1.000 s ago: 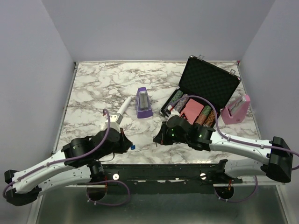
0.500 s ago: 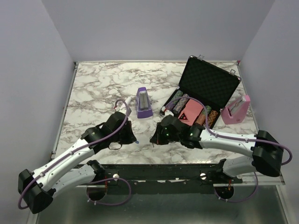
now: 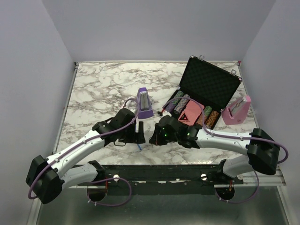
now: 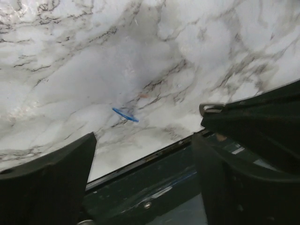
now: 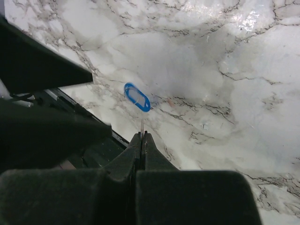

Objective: Remove the keys from the keyring

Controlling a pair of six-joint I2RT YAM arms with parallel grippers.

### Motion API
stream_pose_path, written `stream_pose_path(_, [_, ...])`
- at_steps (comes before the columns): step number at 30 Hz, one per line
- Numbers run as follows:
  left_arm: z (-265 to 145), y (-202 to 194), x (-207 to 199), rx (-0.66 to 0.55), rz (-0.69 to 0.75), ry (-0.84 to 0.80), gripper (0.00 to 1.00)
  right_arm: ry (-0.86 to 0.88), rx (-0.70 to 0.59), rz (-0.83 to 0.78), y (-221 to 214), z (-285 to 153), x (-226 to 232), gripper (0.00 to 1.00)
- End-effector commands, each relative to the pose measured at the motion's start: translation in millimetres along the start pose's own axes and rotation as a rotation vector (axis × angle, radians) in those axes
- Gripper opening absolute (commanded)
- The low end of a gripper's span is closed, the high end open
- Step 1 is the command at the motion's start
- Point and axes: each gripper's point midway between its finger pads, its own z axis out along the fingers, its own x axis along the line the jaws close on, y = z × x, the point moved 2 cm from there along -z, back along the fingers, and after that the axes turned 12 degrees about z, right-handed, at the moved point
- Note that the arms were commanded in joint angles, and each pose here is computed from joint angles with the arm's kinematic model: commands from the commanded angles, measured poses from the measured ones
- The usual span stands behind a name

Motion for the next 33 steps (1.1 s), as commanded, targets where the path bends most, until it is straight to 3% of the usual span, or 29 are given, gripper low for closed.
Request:
stream_pose_path(1, [-12.7,14.2,0.6,-0.034,0.012,0.033,0.99,0.032,-0.008,-0.02,6.7,0.4,12.7,0.01])
stream_pose_path(9, [-68.5,31.1,13.7,-0.167,0.069,0.138,0.99,0.002,-0.031,-0.03,10.3,-8.5,7.8,0.0])
stream_pose_path(15, [-106.3,20.7,34.3,-0.267,0.077,0.224,0.99,-0.06,-0.049,-0.044,11.5,-15.4,-7.2,0.01])
stream_pose_path(26, [-163.9,22.9,55.9,-0.677,0.032,0.256,0.99,-0.281,-0.098,-0.04,19.8,-18.2,-39.9,0.01])
stream_pose_path(33, [-172.3,19.8,63.5,-0.809,0.019,0.249,0.99,-0.435,-0.063,-0.114,27.7,-2.7,-44.8,0.01])
